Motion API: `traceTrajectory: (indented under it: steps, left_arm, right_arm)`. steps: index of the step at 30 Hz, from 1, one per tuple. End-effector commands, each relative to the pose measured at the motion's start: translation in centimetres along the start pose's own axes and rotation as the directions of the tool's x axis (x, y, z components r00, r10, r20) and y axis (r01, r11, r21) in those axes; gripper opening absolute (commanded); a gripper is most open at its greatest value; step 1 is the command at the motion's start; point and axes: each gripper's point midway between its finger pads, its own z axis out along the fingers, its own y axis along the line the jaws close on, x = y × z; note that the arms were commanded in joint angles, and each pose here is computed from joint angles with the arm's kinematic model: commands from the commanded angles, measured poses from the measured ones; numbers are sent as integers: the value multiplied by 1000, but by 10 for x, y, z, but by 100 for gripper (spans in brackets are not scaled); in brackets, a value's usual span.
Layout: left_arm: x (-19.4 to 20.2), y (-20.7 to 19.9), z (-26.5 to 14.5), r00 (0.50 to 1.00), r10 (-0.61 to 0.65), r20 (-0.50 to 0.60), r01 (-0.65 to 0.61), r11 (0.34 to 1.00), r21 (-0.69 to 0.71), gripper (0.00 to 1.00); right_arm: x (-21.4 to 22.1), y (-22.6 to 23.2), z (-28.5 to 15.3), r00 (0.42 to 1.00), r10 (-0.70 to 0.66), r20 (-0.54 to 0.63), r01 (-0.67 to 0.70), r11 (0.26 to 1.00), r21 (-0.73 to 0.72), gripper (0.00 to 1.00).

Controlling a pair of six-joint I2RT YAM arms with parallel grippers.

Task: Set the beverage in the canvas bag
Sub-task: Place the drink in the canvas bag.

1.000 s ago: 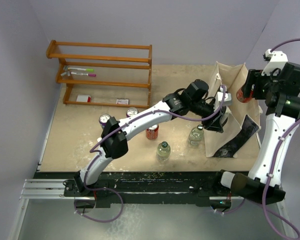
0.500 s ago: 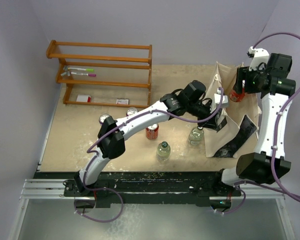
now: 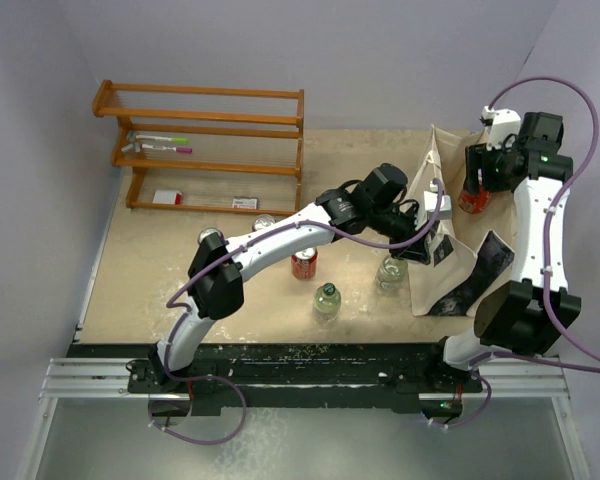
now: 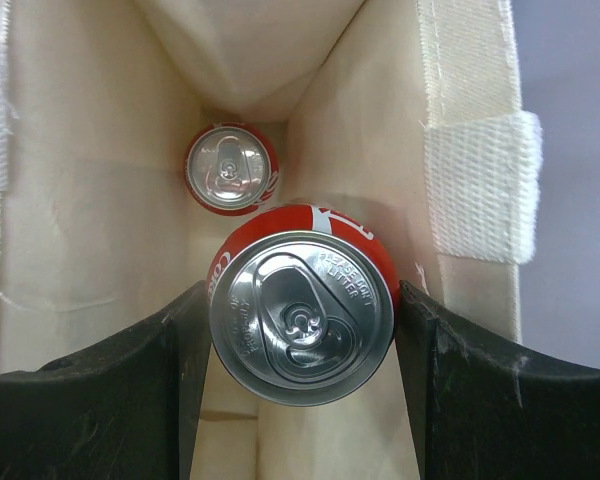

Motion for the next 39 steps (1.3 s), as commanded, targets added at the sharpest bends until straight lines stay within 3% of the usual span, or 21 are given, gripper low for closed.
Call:
traceTrajectory:
  steps: [1,15,20,28,39]
  left_arm:
    - [-43,-28,-27,993,83,82,-87,996,36,0]
    - [-52,-43,-41,989,101,106,-112,988,103,0]
    - [-52,-45,-43,989,102,106,-113,988,107,0]
    - [-51,-49,-46,987,124,104,-137,983,120,0]
    - [-53,-51,-50,985,139,106,-151,982,110,0]
  right_arm:
    - [-26,-11,0,991,-88,101,84,996,36,0]
    - [-13,-2,44,977,-178,117,184,982,-41,0]
    - [-11,-10,51,965,-236,115,237,971,1,0]
    - [9,6,70,960,-268,82,275,955,-106,0]
    - [32,9,94,969,-246,5,244,959,-147,0]
